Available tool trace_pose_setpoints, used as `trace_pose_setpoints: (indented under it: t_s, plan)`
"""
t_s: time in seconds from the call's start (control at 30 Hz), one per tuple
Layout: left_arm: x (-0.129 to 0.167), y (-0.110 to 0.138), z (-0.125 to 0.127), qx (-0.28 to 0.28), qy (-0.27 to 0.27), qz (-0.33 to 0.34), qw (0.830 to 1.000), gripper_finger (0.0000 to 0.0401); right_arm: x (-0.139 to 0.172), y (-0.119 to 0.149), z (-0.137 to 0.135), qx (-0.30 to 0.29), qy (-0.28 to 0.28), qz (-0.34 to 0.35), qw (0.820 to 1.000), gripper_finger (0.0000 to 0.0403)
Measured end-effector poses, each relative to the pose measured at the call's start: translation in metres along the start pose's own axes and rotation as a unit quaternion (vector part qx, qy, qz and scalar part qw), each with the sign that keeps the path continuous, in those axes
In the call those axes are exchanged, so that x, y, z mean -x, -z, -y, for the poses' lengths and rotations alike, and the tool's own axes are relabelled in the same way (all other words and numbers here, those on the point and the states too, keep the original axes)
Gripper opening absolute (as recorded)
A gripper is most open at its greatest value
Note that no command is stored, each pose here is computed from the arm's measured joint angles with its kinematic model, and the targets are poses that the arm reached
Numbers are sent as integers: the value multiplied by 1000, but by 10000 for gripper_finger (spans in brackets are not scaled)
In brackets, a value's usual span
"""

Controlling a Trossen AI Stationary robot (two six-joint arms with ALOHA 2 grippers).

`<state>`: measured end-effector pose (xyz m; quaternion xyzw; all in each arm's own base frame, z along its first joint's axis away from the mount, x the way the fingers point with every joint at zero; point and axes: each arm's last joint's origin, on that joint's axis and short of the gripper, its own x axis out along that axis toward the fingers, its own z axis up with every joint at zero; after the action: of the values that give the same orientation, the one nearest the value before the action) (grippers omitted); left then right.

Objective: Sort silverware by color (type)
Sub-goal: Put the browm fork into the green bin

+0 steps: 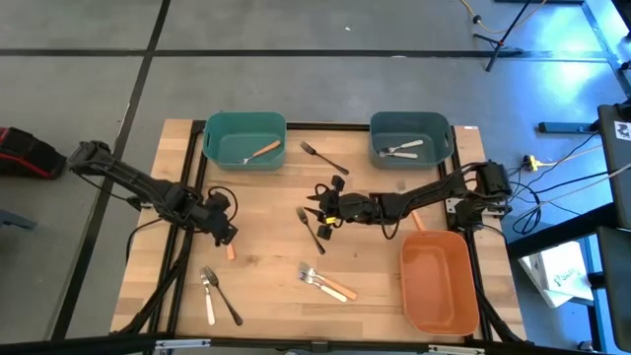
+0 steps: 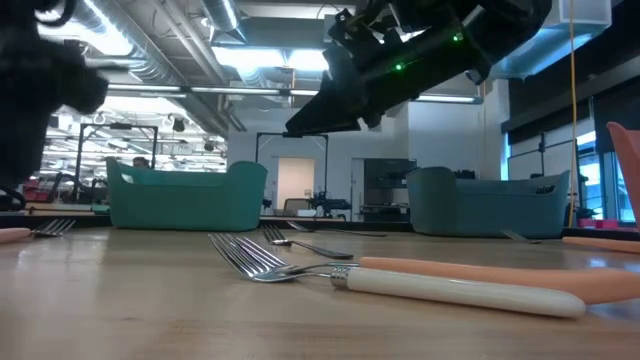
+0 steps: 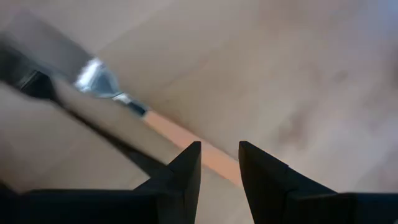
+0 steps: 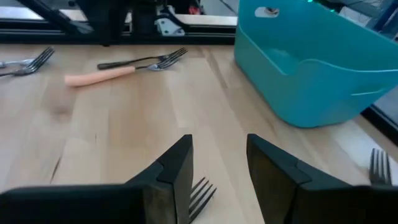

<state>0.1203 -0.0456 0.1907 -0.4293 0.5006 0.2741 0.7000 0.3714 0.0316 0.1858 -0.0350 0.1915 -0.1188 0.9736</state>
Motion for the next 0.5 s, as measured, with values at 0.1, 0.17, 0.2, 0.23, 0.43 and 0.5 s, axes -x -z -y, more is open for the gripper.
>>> trace_pose_setpoints:
  t_s: [0.1,0.17,0.2,0.23,0.43,0.5]
  plan:
    - [-10,2,-8,28,-22,-6,999,103,0,1,0,1,-2,-3,1000,137]
    - [-15,3,-11,41,-32,-2,999,103,0,1,0,2,-2,-5,1000,137]
    - [-18,3,-12,42,-40,-1,998,103,0,1,0,2,-2,-5,1000,137]
    - [-20,4,-13,43,-46,-1,998,103,0,1,0,3,-2,-5,1000,137]
    - [-31,4,-11,47,-80,-2,996,103,-1,3,0,5,-1,-10,1000,137]
    - [-34,4,-11,45,-94,-3,995,103,-2,5,0,7,-1,-14,1000,137]
